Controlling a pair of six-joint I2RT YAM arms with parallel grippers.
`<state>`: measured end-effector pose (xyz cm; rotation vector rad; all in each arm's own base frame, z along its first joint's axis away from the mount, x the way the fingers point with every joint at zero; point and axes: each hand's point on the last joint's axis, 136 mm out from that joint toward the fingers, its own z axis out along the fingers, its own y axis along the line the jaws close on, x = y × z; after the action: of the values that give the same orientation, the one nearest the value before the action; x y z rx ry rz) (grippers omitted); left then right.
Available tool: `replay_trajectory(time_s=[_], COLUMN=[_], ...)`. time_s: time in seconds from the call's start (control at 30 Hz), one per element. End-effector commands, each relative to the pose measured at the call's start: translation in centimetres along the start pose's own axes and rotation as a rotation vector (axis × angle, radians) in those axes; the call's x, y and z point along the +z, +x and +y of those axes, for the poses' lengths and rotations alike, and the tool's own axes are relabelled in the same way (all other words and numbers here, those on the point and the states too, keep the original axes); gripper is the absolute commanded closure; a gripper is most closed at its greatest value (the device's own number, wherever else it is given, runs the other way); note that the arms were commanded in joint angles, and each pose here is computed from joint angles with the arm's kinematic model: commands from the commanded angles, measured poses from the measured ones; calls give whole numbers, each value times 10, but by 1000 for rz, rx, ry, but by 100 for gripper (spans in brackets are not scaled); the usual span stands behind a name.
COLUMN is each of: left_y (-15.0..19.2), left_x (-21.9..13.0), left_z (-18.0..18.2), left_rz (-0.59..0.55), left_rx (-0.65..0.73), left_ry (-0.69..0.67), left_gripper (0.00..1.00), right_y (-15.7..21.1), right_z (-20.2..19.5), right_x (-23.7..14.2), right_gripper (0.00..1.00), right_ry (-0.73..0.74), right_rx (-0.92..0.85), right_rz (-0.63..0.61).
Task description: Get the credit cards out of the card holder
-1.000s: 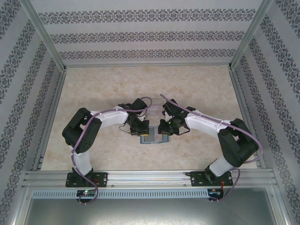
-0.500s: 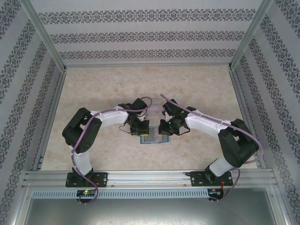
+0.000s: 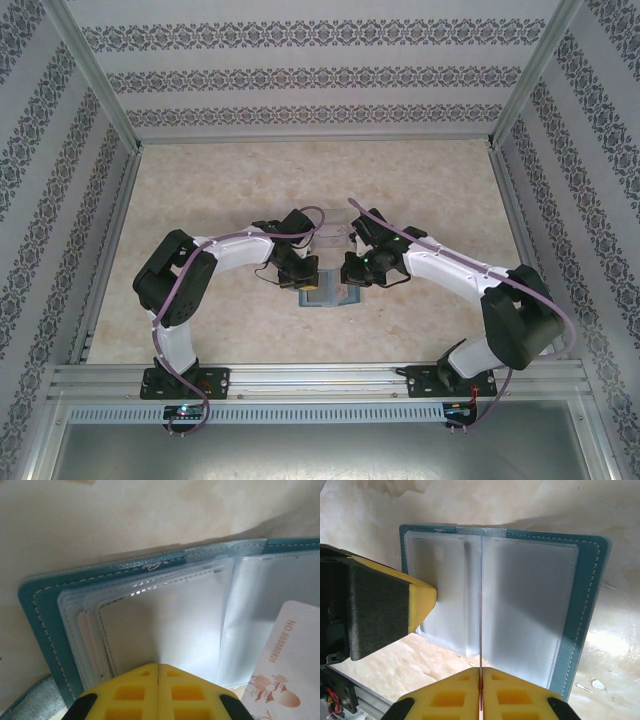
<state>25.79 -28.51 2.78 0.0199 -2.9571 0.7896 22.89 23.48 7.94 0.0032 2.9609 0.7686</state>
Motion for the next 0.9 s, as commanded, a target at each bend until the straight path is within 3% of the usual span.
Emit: replay_trajectory(time_s=[0.0,0.13,0.57,0.87], left_y=[4,3,1,-2], left_x=[-3,-6,-18,-28], left_z=[-2,-4,-5,-3], left_rz=[1,-7,-48,-91], left_rx=[10,18,36,47], left_ry=[-18,-19,-26,-36], left_gripper=[94,92,87,87], right_y=[-7,-11,-35,-35], right_z=[6,5,15,15], right_x=[-12,-16,-44,-50], right_gripper=[90,91,99,99], right_ry=[2,21,97,184], right_rx=[-18,-82,-539,-947], right_rz=[-38,-61,-175,-107])
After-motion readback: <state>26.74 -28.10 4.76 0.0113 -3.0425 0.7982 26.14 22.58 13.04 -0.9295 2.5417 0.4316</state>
